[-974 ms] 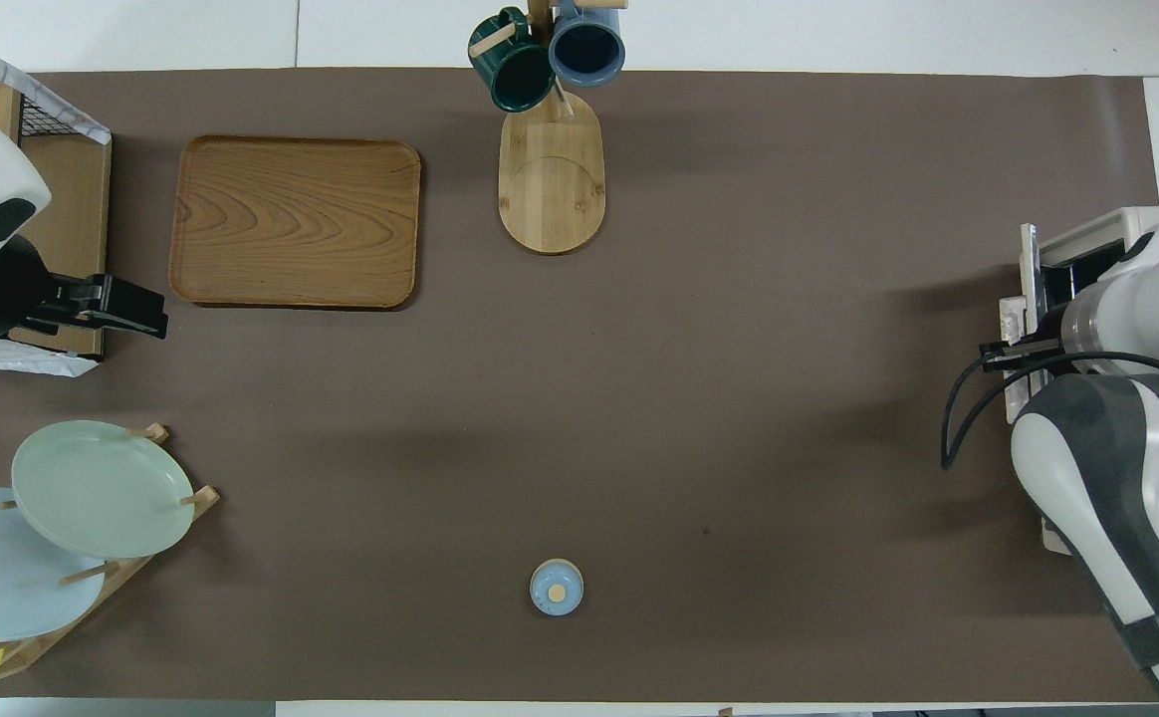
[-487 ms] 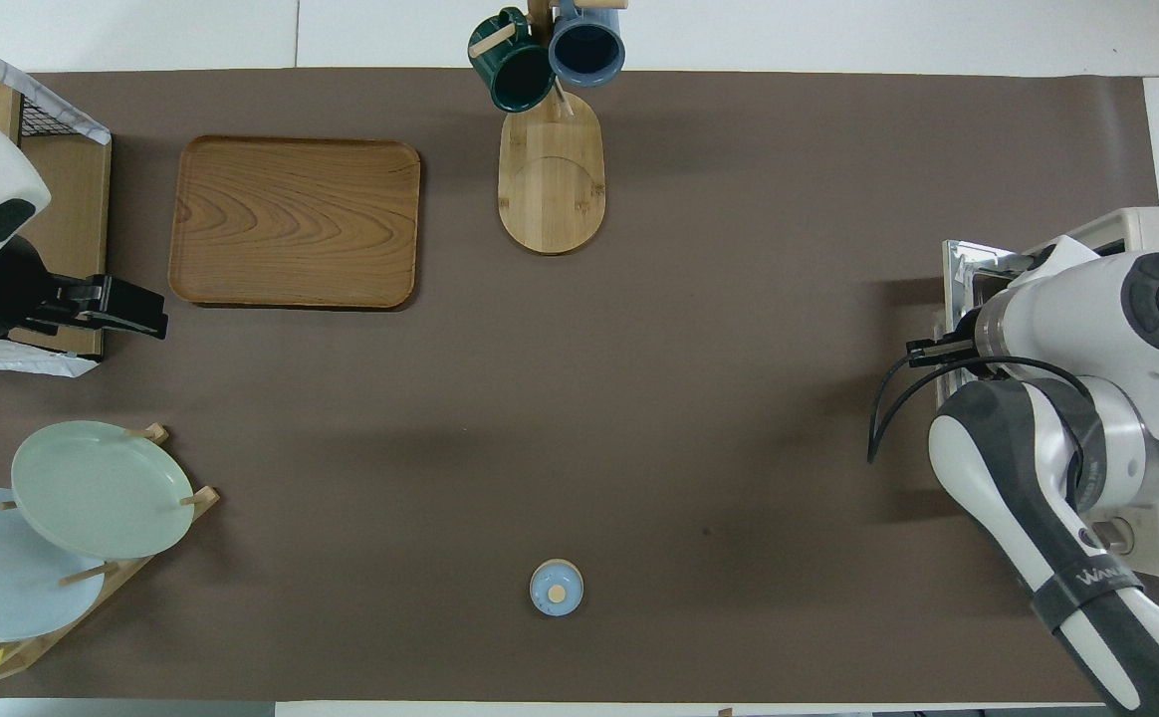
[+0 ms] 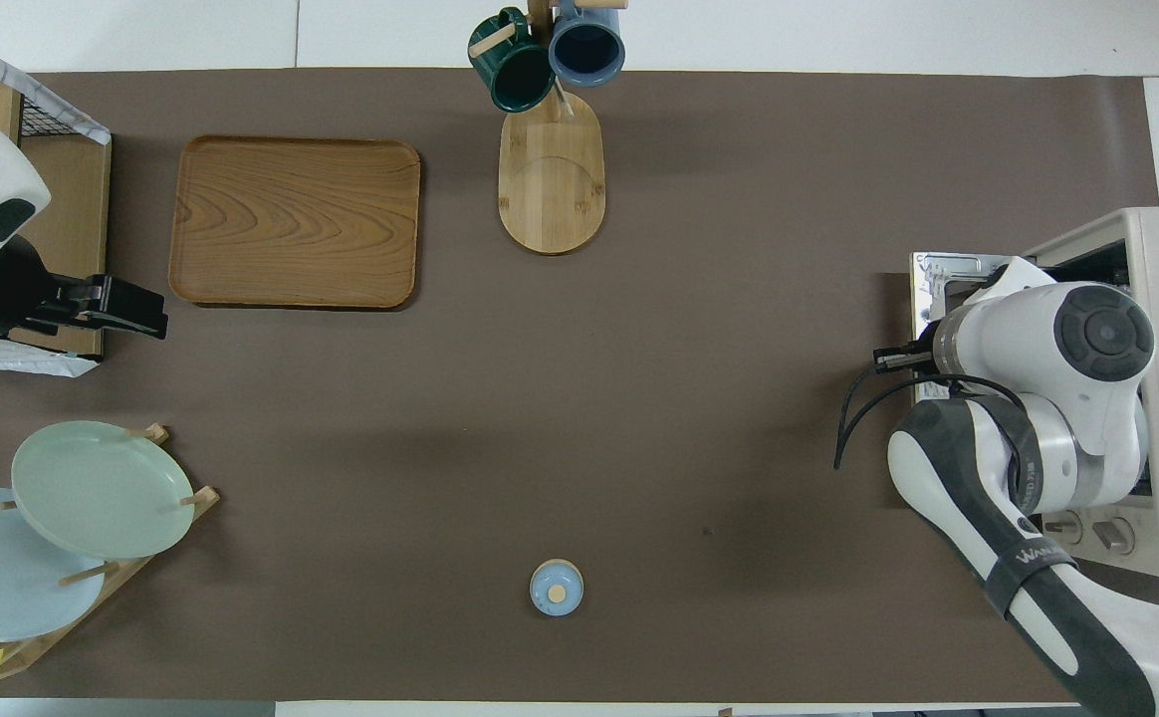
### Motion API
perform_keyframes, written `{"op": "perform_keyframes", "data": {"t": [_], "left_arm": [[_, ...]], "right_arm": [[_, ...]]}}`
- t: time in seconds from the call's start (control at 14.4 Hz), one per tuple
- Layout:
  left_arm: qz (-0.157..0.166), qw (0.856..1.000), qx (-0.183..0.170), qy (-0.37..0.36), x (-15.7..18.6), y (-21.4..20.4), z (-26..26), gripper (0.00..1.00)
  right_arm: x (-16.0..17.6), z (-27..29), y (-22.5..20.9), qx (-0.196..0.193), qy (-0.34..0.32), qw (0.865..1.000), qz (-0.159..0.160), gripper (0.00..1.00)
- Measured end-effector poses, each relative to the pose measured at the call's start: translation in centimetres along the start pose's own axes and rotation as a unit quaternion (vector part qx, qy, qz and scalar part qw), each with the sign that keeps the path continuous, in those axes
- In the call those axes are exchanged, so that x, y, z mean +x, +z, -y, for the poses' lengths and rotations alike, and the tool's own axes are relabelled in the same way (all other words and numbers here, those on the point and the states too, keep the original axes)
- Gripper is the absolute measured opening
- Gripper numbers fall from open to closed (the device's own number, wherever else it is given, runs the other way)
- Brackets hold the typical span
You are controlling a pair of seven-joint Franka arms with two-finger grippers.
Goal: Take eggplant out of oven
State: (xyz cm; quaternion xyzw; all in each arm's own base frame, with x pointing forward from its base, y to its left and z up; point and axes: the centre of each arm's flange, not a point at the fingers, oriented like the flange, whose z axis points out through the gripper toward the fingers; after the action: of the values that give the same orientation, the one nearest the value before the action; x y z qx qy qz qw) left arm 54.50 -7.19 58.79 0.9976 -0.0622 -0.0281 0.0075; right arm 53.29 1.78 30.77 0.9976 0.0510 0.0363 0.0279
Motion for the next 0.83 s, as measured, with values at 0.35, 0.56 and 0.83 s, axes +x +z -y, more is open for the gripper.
{"op": "perform_keyframes", "data": {"t": [0.35, 0.56, 0.83], "left_arm": [[0.000, 1.000, 0.000, 0.000, 0.0, 0.0, 0.0, 1.00], [0.000, 1.000, 0.000, 0.000, 0.0, 0.0, 0.0, 1.00], [0.000, 1.000, 0.000, 0.000, 0.0, 0.0, 0.0, 1.00]], "right_arm": [[0.1, -0.2, 1.1, 0.009, 0.022, 1.000, 0.003, 0.01], [0.2, -0.3, 1.0, 0.037, 0.060, 0.998, 0.002, 0.01], [1.4, 3.8, -0.6, 0.060, 0.048, 0.997, -0.008, 0.01]]}}
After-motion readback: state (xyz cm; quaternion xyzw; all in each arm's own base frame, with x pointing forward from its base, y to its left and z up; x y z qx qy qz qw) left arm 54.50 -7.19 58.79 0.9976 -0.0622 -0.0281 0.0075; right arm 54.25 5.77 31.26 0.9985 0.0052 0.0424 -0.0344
